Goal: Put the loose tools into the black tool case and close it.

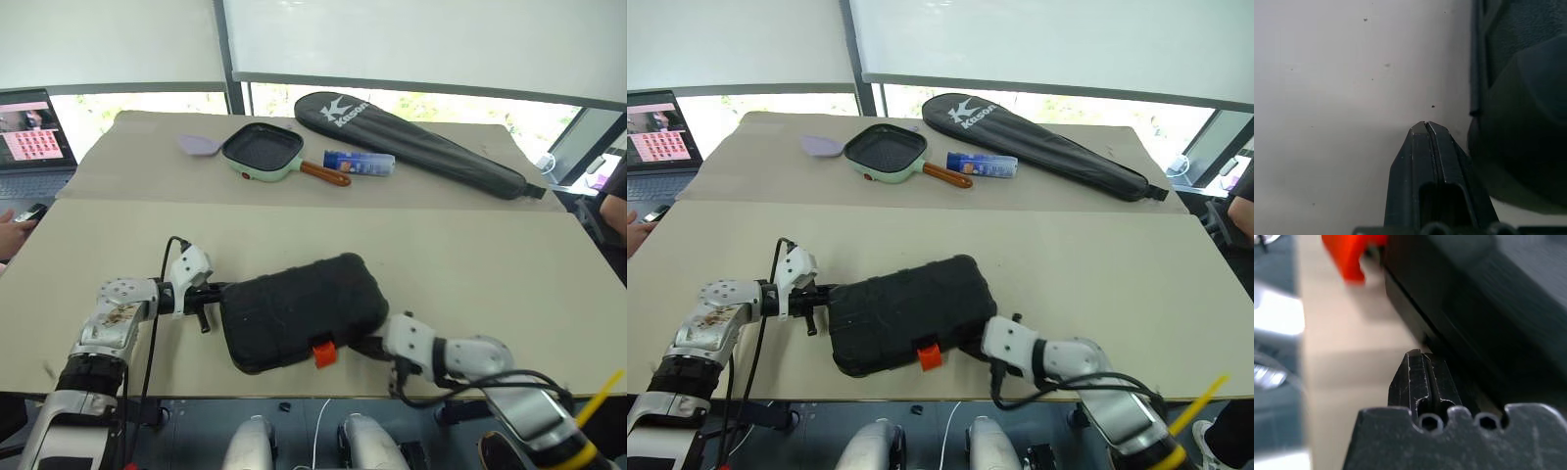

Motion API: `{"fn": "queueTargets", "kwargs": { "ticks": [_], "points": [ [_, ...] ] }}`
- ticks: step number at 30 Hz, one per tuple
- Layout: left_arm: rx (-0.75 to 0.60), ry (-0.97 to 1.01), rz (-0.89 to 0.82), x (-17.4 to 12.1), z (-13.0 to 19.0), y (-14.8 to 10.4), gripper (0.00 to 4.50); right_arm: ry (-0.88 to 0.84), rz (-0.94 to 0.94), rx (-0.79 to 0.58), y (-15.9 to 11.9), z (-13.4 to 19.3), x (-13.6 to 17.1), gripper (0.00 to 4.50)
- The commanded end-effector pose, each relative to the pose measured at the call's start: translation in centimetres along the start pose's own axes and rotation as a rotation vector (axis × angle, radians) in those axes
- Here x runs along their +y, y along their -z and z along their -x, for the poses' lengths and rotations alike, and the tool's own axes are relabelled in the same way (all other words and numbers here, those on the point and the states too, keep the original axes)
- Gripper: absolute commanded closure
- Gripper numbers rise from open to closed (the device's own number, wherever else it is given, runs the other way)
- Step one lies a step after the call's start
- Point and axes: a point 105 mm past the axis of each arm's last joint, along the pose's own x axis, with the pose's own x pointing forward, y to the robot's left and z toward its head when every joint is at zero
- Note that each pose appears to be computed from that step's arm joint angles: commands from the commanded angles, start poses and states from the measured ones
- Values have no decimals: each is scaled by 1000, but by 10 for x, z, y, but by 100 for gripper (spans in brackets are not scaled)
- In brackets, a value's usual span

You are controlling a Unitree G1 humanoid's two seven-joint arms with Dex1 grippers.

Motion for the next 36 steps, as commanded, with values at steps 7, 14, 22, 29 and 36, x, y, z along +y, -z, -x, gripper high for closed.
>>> {"fn": "queueTargets", "kwargs": {
  "ticks": [7,14,22,29,36],
  "points": [
    [-119,-111,36,7,2,-17,446,150,52,-54,-19,-25,-55,450],
    [-201,-245,10,32,19,-39,446,143,35,-48,-13,-4,-69,450],
    [-222,155,-88,-10,14,-89,446,-9,-76,-102,-24,29,-26,450],
    [-181,213,-173,-22,-25,-96,446,-59,-84,-154,-38,12,-3,450],
    [-100,238,-203,-25,-41,-80,446,-25,-70,-192,-46,-2,-13,450]
  ]
}}
